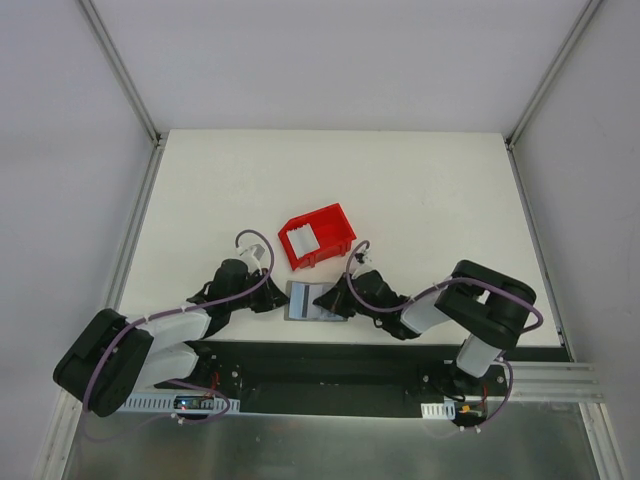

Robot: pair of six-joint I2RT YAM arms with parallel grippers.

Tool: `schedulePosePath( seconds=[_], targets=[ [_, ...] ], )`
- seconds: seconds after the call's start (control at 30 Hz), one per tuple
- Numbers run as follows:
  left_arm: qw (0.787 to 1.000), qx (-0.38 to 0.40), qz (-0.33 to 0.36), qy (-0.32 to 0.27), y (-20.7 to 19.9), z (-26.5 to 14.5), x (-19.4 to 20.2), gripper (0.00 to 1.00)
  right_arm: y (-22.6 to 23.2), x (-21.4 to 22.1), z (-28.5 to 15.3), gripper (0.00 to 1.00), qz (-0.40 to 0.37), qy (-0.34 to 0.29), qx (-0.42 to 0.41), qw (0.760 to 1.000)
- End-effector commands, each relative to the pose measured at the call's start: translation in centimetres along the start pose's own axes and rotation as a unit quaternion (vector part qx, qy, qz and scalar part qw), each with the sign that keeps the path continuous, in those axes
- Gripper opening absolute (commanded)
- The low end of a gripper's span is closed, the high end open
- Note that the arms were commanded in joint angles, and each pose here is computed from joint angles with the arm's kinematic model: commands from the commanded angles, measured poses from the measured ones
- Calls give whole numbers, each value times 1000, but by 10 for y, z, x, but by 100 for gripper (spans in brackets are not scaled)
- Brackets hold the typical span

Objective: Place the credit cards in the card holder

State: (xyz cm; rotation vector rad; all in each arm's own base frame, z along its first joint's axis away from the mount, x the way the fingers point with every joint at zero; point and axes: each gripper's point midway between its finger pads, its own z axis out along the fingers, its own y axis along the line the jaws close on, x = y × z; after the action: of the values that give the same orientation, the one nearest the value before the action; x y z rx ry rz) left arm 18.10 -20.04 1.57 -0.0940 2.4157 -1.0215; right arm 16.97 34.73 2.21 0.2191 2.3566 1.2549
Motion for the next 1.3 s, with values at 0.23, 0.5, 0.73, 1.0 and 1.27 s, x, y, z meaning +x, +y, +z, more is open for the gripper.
schedulePosePath(
  seconds=[0.23, 0.5, 0.73, 1.0, 1.27],
  targets=[
    [998, -40, -8, 46, 25, -7, 32, 0, -29, 1, -16, 20, -58, 9, 98, 993],
    [998, -38, -6, 45, 23, -8, 31, 0, -20, -14, -35, 37, -119, 5, 140, 983],
    [998, -35, -5, 43, 21, -8, 29, 0, -9, -2, -18, 28, -121, 33, 125, 984],
    [998, -35, -5, 45, 21, -9, 30, 0, 9, 3, 1, 15, -123, 47, 99, 986],
    [998, -35, -2, 44, 20, -8, 28, 0, 31, 5, 9, 12, -130, 53, 63, 988]
  ],
)
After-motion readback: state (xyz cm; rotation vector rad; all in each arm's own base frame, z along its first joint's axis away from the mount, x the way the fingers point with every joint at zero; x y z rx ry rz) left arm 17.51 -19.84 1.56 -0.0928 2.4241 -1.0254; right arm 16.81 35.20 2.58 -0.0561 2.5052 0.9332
